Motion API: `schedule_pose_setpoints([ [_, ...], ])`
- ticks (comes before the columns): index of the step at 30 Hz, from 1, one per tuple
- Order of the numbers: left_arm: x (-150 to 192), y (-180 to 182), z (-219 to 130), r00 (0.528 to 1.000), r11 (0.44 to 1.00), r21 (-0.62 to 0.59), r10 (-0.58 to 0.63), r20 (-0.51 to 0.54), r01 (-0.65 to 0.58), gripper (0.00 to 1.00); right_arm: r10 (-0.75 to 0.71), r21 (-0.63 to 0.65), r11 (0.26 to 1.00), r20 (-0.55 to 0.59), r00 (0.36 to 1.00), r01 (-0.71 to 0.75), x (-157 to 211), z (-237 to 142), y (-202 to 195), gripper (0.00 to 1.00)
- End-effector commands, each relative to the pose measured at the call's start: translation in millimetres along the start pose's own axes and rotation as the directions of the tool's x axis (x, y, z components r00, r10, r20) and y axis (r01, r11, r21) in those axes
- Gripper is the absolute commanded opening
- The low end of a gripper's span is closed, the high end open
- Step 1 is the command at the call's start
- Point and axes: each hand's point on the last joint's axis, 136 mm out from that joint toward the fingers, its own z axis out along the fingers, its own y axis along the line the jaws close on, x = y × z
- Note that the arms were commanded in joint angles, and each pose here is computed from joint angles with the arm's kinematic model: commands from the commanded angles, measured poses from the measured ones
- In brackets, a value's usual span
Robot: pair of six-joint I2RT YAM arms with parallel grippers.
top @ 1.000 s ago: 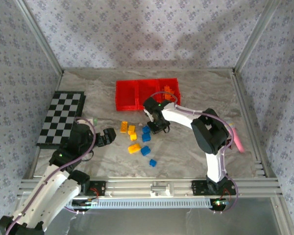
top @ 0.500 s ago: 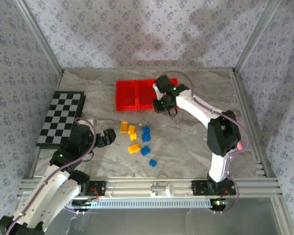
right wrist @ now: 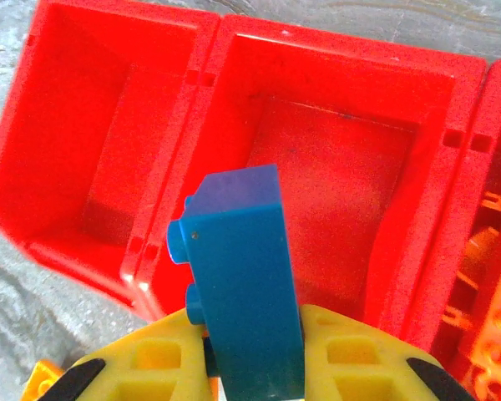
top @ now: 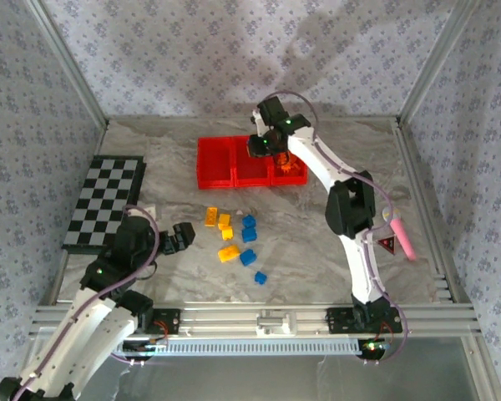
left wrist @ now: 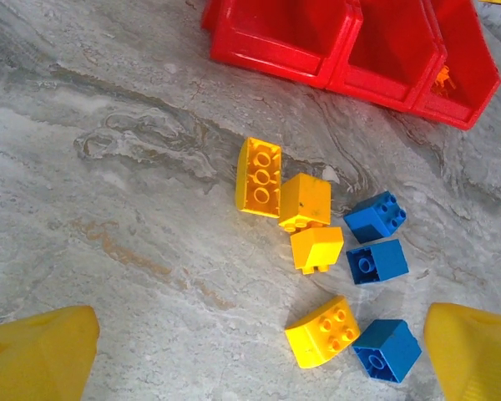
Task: Sort the legos into containers by color
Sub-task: Place the lego in the container.
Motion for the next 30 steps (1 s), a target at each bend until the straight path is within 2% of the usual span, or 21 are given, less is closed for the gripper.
schedule_pose_setpoints([
  [1,-6,-5,-9,1.000,1.000,0.007,-0.002,0.014,0.002,1.00,0.026,-0.019,0.999,-0.051,0.998,-0.027,4,9,-2,0.20],
  [8,-8,-6,-12,1.000,1.000,0.005,0.001,0.016,-0.001,1.00,0.071,-0.030,0.997,-0.081,0.994,-0.074,9,34,-6,0.26],
  [13,-7,-5,-11,1.000,1.000,0.003,0.002,0.014,-0.002,1.00,0.077,-0.033,0.996,-0.087,0.993,-0.080,11,35,-3,0.41],
  [17,-7,-5,-11,1.000,1.000,0.001,0.000,0.010,0.000,1.00,0.101,-0.048,0.993,-0.099,0.990,-0.106,11,23,1,0.60],
  [20,-6,-5,-10,1.000,1.000,0.005,-0.003,0.009,0.003,1.00,0.110,-0.051,0.992,-0.089,0.990,-0.115,7,9,6,0.68],
  [24,-4,-6,-8,1.000,1.000,0.013,-0.005,0.004,0.005,1.00,0.109,-0.039,0.993,-0.078,0.991,-0.113,5,-17,12,0.73],
  [30,-2,-4,-4,1.000,1.000,0.012,-0.011,0.002,0.011,1.00,0.091,0.021,0.996,-0.090,0.992,-0.089,29,-48,20,0.78],
])
